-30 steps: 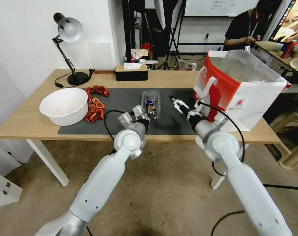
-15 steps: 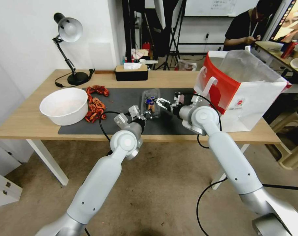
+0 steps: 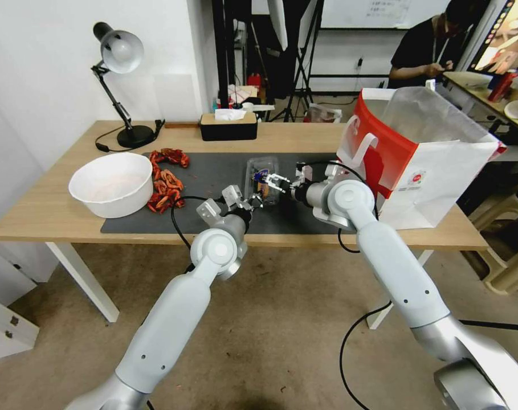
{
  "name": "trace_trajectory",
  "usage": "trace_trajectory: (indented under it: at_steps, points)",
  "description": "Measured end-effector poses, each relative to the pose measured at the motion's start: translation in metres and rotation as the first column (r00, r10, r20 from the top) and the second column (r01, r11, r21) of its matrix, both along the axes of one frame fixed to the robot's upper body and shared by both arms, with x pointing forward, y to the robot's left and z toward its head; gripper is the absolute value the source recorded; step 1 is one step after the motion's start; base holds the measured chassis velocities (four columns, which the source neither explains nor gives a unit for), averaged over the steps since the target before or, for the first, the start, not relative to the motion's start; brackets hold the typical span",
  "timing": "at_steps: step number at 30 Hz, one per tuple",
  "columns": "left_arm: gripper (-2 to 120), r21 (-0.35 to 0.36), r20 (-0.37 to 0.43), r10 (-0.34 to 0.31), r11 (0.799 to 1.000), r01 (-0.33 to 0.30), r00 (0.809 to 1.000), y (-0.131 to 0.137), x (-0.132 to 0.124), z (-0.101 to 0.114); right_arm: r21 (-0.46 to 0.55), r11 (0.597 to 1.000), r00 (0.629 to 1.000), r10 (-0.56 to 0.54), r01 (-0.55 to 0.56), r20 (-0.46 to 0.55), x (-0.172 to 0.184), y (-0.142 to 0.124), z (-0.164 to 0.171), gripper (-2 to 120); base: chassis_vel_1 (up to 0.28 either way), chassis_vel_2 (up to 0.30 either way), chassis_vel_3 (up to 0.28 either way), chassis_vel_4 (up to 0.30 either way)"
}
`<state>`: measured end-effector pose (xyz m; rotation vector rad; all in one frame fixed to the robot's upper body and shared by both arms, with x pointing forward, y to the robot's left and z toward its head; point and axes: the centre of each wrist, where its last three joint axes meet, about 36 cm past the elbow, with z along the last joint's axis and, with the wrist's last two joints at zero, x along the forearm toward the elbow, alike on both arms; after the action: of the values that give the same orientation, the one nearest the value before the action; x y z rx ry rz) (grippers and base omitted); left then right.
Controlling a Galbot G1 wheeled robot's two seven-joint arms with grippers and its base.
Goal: Close the takeout container lid, then place the container into the takeout bag.
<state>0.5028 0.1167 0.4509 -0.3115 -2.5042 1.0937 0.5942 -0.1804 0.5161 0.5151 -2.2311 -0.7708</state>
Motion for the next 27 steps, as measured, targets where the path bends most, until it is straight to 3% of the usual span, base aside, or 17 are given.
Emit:
trace_trajectory:
  at_steps: [4, 6, 10, 11, 13, 16, 21, 24, 27]
  points:
    - [0, 0.000, 0.001, 0.001, 1.000, -0.001, 1.000, 0.0013, -0.0004, 0.0004, -0.014, 1.000, 1.000, 0.005, -0.005, -0.010, 0.0011, 0.0009, 0.0015, 79, 0.000, 0.000, 0.000, 0.000]
    - [0, -0.002, 0.000, 0.002, 1.000, -0.002, 1.000, 0.0010, -0.0014, -0.0002, -0.026, 1.000, 1.000, -0.003, 0.002, -0.023, 0.0021, 0.0020, 0.0030, 66, 0.000, 0.000, 0.000, 0.000]
    - [0, -0.005, 0.001, 0.003, 1.000, -0.003, 1.000, 0.0004, -0.0015, 0.0000, -0.026, 1.000, 0.999, -0.007, 0.006, -0.031, 0.0026, 0.0026, 0.0041, 58, 0.000, 0.000, 0.000, 0.000]
    - [0, -0.005, 0.002, 0.004, 1.000, -0.004, 1.000, 0.0003, -0.0012, 0.0005, -0.028, 1.000, 0.999, -0.015, 0.013, -0.043, 0.0041, 0.0025, 0.0050, 47, 0.000, 0.000, 0.000, 0.000]
    - [0, -0.005, 0.004, 0.004, 1.000, -0.004, 1.000, 0.0004, -0.0005, 0.0016, -0.029, 0.999, 0.999, -0.018, 0.017, -0.046, 0.0050, 0.0021, 0.0051, 44, 0.000, 0.000, 0.000, 0.000]
    - [0, -0.009, 0.006, 0.005, 1.000, -0.005, 1.000, 0.0007, 0.0009, 0.0038, -0.030, 0.999, 0.998, -0.030, 0.028, -0.056, 0.0064, 0.0008, 0.0058, 27, 0.000, 0.000, 0.000, 0.000]
    - [0, -0.011, 0.006, 0.005, 1.000, -0.005, 1.000, 0.0015, 0.0008, 0.0042, -0.025, 0.999, 0.997, -0.035, 0.034, -0.061, 0.0061, 0.0001, 0.0047, 14, 0.000, 0.000, 0.000, 0.000]
    - [0, -0.013, 0.006, 0.007, 1.000, -0.007, 1.000, 0.0034, -0.0001, 0.0040, -0.020, 0.999, 0.996, -0.046, 0.044, -0.071, 0.0058, -0.0028, -0.0003, 0, 0.000, 0.000, 0.000, 0.000]
    - [0, -0.015, 0.007, 0.006, 1.000, -0.006, 1.000, 0.0043, -0.0012, 0.0043, -0.016, 0.999, 0.996, -0.049, 0.048, -0.072, 0.0059, -0.0045, -0.0014, 0, 0.000, 0.000, 0.000, 0.000]
